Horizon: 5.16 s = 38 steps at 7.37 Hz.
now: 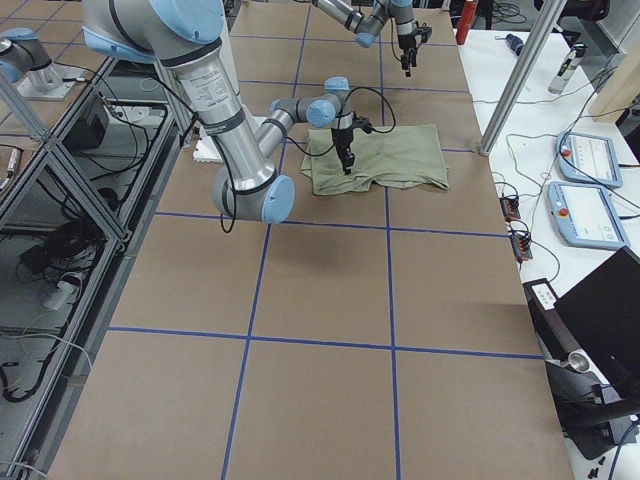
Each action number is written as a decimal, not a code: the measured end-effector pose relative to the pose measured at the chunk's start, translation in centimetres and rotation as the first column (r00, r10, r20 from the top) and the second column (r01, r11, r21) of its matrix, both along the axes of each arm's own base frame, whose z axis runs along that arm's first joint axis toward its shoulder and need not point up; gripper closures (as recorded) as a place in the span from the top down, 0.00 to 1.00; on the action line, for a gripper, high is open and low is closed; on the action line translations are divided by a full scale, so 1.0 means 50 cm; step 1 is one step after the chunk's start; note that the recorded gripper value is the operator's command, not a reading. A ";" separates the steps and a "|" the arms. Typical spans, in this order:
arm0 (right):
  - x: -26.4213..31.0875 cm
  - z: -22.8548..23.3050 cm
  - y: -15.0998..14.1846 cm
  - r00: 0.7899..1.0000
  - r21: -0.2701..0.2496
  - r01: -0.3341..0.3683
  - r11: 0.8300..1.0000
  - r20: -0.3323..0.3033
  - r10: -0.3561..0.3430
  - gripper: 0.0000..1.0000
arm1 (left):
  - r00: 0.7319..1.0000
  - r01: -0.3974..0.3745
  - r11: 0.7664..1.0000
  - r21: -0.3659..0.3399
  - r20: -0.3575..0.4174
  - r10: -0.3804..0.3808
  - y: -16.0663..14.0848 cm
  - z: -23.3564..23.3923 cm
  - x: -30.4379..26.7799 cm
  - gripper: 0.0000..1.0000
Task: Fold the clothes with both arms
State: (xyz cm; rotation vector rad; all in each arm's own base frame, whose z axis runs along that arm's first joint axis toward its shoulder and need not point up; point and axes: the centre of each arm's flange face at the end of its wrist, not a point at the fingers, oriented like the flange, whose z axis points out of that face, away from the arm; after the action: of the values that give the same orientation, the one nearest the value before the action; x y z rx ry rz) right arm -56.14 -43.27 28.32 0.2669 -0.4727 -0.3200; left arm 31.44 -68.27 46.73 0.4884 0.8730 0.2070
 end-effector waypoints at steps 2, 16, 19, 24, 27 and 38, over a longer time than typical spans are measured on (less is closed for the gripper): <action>0.008 0.001 -0.004 1.000 0.003 -0.005 1.000 -0.001 0.005 0.30 | 1.000 -0.001 1.000 -0.002 0.001 0.001 0.002 0.003 0.001 1.00; 0.067 0.041 -0.042 0.995 0.011 -0.067 0.998 -0.077 0.067 0.00 | 1.000 -0.003 1.000 -0.001 -0.001 0.003 0.004 0.005 0.001 1.00; 0.101 0.102 -0.042 0.990 -0.005 -0.082 0.997 -0.112 0.081 0.52 | 1.000 -0.003 1.000 0.004 -0.003 0.003 0.004 0.000 0.001 1.00; 0.156 0.068 -0.121 0.990 -0.038 -0.144 0.989 -0.015 0.143 1.00 | 1.000 -0.005 1.000 0.023 -0.014 0.006 0.006 -0.015 0.003 1.00; 0.115 -0.016 -0.268 0.965 -0.054 -0.212 0.976 0.148 0.218 1.00 | 1.000 -0.006 0.999 0.034 -0.020 0.006 0.007 -0.025 0.003 1.00; 0.183 0.120 -0.393 0.991 -0.014 -0.129 0.992 -0.023 0.128 1.00 | 1.000 -0.006 0.999 0.038 -0.024 0.007 0.008 -0.033 0.004 1.00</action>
State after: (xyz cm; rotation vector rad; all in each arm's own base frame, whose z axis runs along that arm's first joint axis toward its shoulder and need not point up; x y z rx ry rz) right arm -46.97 -62.89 34.30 0.2776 -0.4343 -0.1934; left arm 31.65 -67.88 45.07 0.5251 0.8959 0.2241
